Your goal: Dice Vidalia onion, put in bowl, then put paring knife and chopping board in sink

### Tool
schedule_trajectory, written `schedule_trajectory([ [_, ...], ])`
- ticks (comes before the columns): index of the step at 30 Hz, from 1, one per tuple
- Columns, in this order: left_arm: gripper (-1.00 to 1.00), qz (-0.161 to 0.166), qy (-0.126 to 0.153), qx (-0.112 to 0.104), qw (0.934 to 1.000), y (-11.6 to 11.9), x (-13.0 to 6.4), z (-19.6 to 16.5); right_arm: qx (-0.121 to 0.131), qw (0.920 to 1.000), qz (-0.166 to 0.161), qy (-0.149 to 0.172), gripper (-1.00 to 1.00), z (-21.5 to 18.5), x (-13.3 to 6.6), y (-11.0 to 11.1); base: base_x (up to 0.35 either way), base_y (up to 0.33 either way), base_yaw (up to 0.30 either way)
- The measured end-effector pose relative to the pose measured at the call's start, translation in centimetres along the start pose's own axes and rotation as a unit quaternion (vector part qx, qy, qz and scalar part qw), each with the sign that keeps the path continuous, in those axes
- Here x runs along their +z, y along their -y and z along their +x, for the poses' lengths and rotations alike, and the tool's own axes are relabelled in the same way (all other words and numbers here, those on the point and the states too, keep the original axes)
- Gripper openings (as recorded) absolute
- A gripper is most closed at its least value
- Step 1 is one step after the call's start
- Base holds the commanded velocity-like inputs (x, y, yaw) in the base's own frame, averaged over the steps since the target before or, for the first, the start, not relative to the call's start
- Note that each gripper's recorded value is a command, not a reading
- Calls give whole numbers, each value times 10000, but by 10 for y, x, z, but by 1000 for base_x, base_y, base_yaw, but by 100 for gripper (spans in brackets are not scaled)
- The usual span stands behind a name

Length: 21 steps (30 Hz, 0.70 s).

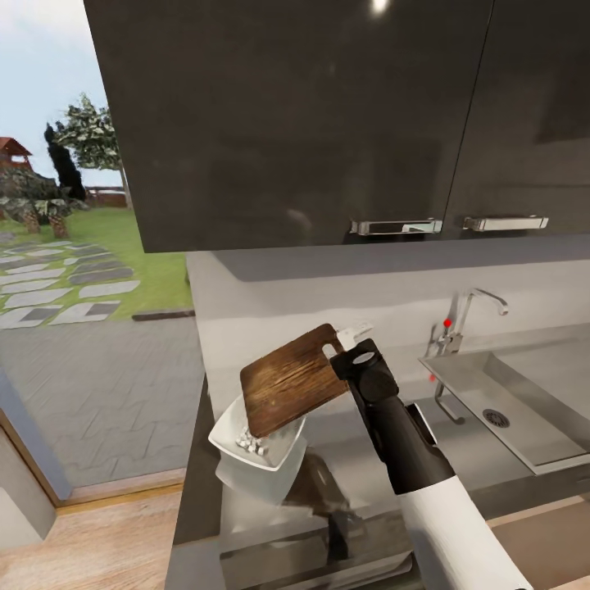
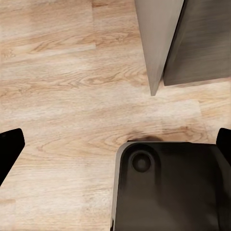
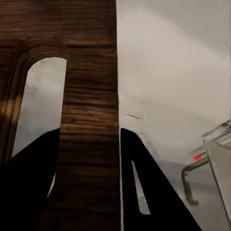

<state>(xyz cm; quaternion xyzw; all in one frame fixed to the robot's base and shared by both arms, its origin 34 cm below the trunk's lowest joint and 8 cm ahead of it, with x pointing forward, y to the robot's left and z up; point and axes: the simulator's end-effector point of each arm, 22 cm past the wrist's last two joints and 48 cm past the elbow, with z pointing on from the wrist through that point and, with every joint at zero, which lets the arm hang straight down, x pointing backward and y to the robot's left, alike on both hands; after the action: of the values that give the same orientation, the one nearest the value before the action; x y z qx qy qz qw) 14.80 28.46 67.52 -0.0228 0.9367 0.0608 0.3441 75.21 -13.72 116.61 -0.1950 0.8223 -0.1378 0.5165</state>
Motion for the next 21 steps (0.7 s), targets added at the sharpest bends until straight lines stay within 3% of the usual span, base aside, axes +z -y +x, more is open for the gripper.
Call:
schedule_trajectory([
  [3, 100, 0, 1, 0, 10000, 0, 0, 0, 436, 9978, -504, 2, -100, 3, 0, -5, 0, 0, 0],
  [9, 100, -3, 0, -2, 10000, 0, 0, 0, 1236, 9881, -913, -85, -100, 21, 3, 16, 0, 0, 0],
  [14, 100, -3, 1, -2, 10000, 0, 0, 0, 1535, 9834, -967, -81, -100, 29, 6, 29, 0, 0, 0],
  [15, 100, -3, 2, -2, 10000, 0, 0, 0, 1705, 9805, -974, 8, -100, 31, 7, 38, 0, 0, 0],
  [18, 100, -3, 1, -2, 10000, 0, 0, 0, 1901, 9777, -875, 167, -100, 37, 10, 57, 0, 0, 0],
  [21, 100, 3, -3, 1, 10000, 0, 0, 0, 1986, 9759, -879, 219, -100, 39, 12, 62, -14, -67, 0],
])
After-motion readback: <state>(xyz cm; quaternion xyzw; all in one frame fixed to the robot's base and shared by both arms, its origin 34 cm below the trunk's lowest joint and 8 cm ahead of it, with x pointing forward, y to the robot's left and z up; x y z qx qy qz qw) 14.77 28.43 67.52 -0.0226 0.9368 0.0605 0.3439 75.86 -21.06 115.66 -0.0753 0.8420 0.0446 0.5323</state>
